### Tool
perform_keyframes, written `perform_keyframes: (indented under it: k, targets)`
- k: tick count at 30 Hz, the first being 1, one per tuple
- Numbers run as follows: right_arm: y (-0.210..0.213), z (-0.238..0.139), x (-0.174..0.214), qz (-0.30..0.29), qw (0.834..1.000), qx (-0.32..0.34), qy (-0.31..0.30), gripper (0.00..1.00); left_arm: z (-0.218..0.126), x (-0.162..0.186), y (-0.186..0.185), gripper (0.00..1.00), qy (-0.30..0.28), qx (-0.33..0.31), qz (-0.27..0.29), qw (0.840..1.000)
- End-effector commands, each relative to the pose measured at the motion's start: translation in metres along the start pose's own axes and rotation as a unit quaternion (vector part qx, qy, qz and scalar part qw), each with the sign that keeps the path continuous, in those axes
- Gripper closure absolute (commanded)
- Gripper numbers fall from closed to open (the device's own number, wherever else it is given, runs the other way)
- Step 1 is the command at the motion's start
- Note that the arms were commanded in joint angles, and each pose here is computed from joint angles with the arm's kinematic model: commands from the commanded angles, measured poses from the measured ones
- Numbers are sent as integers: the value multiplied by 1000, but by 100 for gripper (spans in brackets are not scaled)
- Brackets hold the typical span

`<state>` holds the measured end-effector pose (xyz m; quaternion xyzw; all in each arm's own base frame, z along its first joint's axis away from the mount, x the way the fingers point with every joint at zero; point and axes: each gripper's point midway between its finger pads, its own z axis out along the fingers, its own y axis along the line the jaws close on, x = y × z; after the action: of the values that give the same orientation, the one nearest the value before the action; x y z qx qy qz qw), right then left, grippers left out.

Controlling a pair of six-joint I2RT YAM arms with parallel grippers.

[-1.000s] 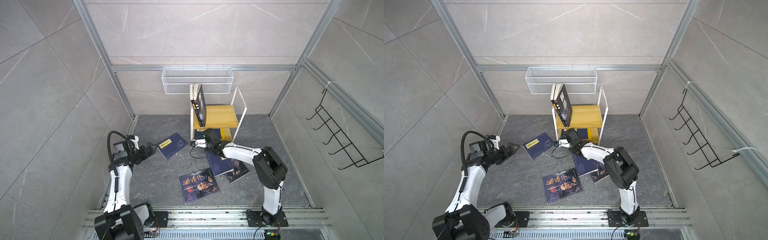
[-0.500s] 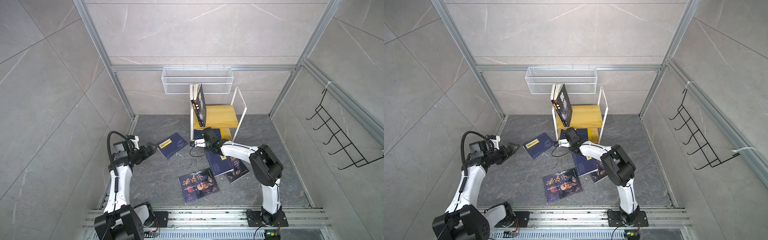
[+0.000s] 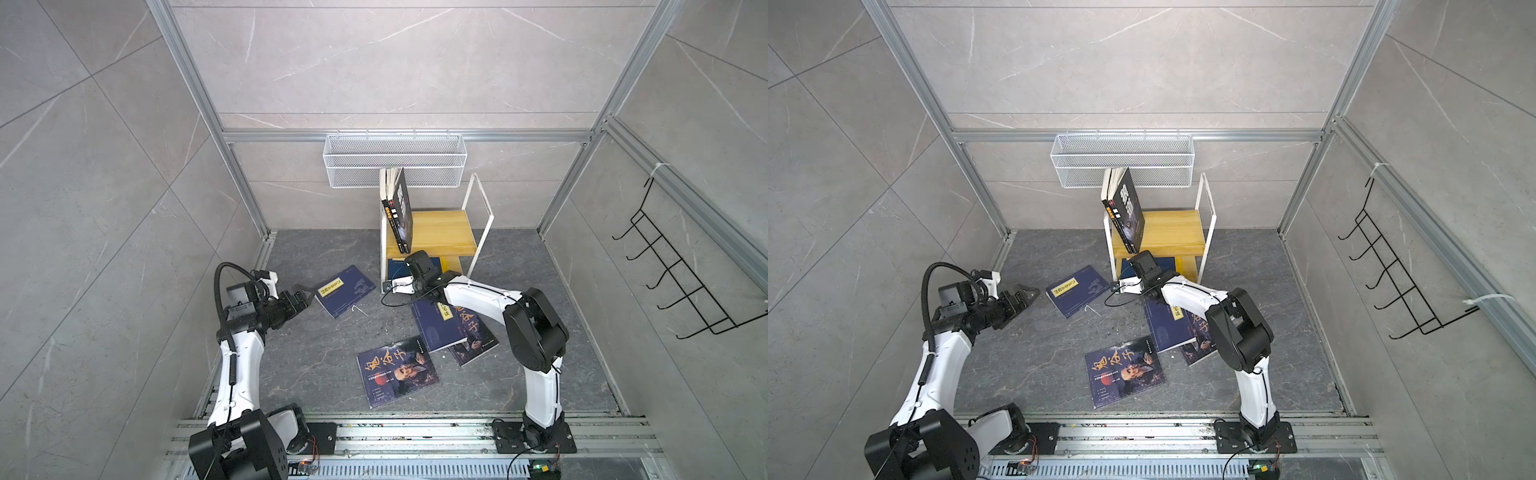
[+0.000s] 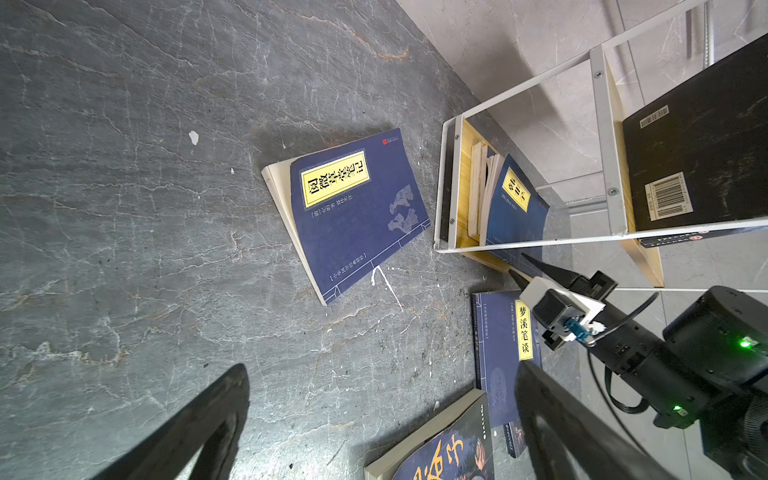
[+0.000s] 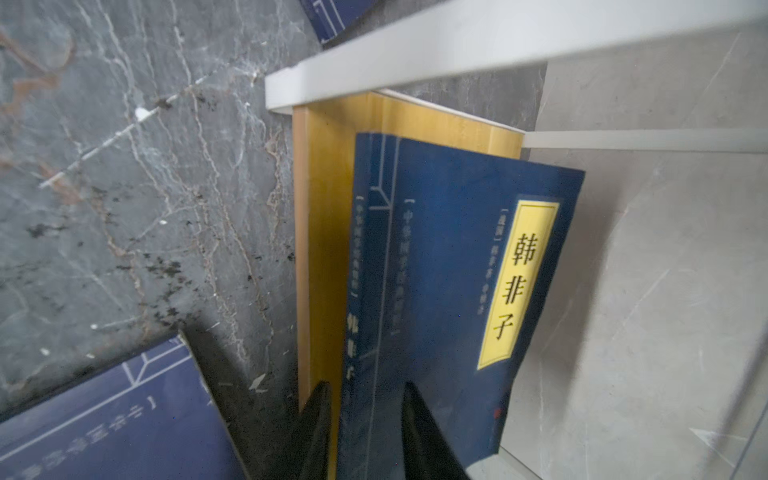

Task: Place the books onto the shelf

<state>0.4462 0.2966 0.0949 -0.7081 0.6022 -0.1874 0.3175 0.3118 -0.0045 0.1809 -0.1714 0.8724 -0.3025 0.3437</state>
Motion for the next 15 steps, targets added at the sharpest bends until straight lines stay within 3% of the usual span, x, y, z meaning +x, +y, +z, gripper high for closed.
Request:
perform_keyframes:
  k: [1,15]
  targets:
    - [-4,-9,-3,25,1000,-13,-12,71,-6,-6,-9,0,-16,17,8,1000]
    - [-10,10,10,46,999,-8,11,72,-7,-6,-8,0,-17,16,8,1000]
